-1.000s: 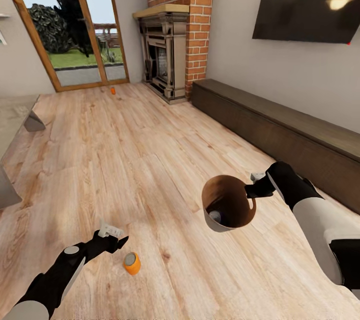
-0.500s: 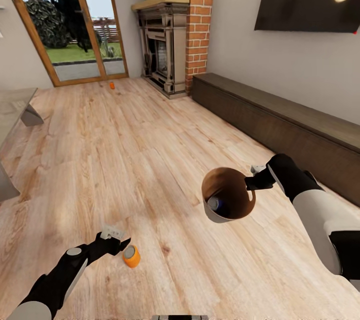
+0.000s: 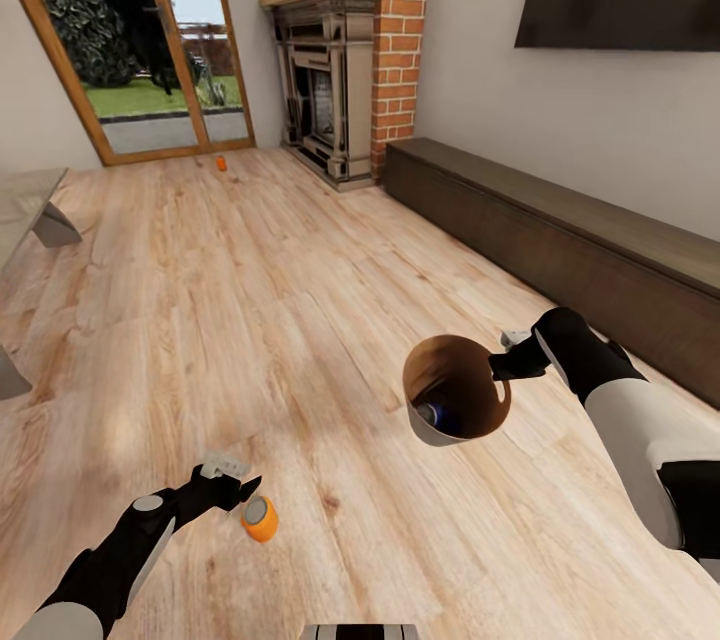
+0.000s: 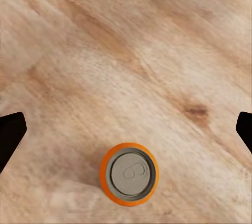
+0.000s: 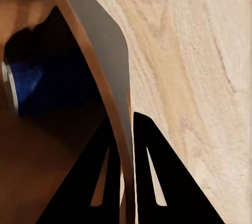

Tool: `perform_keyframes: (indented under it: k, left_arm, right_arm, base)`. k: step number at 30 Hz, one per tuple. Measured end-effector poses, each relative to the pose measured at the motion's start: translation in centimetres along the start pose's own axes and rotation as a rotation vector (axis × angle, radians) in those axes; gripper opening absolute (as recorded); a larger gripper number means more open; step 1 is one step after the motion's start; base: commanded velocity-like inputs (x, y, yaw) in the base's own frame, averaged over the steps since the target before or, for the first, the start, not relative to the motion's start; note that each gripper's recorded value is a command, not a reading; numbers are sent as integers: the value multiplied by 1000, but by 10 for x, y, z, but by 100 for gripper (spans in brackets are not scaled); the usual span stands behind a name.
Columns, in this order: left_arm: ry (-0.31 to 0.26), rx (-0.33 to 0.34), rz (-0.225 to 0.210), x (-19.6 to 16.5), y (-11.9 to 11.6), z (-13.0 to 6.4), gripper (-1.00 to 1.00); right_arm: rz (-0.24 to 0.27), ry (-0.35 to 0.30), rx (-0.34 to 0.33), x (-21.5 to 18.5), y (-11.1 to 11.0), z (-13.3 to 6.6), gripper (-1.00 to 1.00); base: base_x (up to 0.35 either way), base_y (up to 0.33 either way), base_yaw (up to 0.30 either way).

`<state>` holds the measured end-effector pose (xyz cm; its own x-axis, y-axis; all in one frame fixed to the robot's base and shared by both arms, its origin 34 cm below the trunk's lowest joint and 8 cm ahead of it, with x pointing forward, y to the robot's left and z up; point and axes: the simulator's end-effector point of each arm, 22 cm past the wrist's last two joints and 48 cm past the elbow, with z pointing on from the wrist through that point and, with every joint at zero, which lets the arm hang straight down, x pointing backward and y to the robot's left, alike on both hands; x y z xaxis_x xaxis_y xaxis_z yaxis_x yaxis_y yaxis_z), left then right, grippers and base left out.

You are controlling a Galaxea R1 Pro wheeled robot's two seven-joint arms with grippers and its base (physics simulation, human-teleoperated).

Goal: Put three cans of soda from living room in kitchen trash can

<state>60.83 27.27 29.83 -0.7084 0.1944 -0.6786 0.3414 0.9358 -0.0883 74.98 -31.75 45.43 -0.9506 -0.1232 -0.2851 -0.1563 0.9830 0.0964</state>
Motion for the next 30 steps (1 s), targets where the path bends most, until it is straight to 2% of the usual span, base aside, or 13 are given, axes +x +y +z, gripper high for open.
perform_keyframes:
  k: [9,16,26,30]
  left_arm:
    - [13,3,-5,7,-1,3,100]
    - [25,4,-5,26,-1,14,100]
    - [73,16,-23,55,-4,26,100]
    - [76,20,-24,57,-4,27,100]
  right_arm:
    - [-8,20,2,5,1,9,-100]
    - [-14,31,8,17,-2,29,-100]
    - [-7,84,-2,33,-3,62,-100]
    - [-5,88,-6,34,-3,65,-100]
  base:
    - [32,0,0]
    - [1,0,0]
    - [0,0,0]
    - [0,0,0]
